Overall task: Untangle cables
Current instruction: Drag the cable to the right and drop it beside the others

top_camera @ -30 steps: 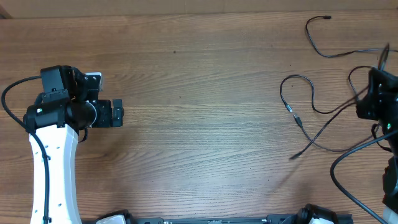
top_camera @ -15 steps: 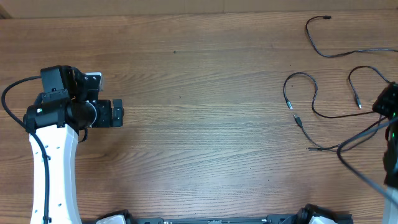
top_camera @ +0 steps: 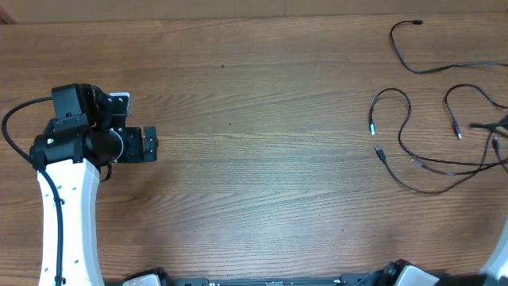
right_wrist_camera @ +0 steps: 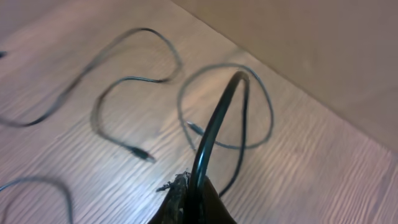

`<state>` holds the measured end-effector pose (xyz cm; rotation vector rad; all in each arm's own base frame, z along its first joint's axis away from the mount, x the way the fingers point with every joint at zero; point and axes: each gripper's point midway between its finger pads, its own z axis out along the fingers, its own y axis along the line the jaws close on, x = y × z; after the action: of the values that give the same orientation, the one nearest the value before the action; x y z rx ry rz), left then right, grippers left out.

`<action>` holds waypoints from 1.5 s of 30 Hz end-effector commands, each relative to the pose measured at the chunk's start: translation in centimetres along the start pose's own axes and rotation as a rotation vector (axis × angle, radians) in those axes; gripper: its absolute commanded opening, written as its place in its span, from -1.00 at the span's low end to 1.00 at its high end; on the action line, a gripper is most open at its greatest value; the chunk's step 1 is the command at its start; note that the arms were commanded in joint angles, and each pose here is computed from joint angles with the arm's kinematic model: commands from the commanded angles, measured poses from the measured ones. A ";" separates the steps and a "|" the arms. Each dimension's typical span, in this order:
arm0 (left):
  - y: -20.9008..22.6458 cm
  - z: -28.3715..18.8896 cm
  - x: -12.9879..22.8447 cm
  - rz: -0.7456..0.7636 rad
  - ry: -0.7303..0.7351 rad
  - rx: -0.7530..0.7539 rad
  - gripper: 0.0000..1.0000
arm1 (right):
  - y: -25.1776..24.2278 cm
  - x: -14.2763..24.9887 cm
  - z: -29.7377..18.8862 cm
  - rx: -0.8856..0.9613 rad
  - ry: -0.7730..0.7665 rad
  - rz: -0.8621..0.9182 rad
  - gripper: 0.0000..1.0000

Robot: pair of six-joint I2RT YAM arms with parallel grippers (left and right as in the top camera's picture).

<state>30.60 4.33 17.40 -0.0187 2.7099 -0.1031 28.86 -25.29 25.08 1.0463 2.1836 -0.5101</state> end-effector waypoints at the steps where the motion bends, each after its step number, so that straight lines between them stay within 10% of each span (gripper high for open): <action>1: 0.3 -0.6 -0.5 0.009 -0.024 -0.007 0.99 | -1.6 -0.4 1.8 0.005 0.019 0.099 -0.92; 22: 0.3 -0.6 -0.5 0.009 -0.024 -0.007 1.00 | -12.3 -1.0 9.6 0.065 0.014 0.576 -0.92; 24: 0.3 -0.6 -0.5 0.009 -0.024 -0.007 1.00 | -13.1 -1.1 9.5 0.074 0.003 0.594 -0.64; 25: 0.3 -0.6 -0.5 0.009 -0.024 -0.007 1.00 | -13.3 -1.2 9.5 0.070 0.000 0.598 -0.10; 26: 0.3 -0.6 -0.5 0.009 -0.024 -0.007 1.00 | -13.2 -1.2 9.6 0.058 0.002 0.601 0.91; 45: 0.3 -0.6 -0.5 0.009 -0.024 -0.007 1.00 | -3.4 -2.7 7.2 -0.538 0.064 0.469 1.00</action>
<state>30.60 4.33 17.40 -0.0187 2.7099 -0.1031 27.59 -35.51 20.62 1.4082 1.8317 0.1261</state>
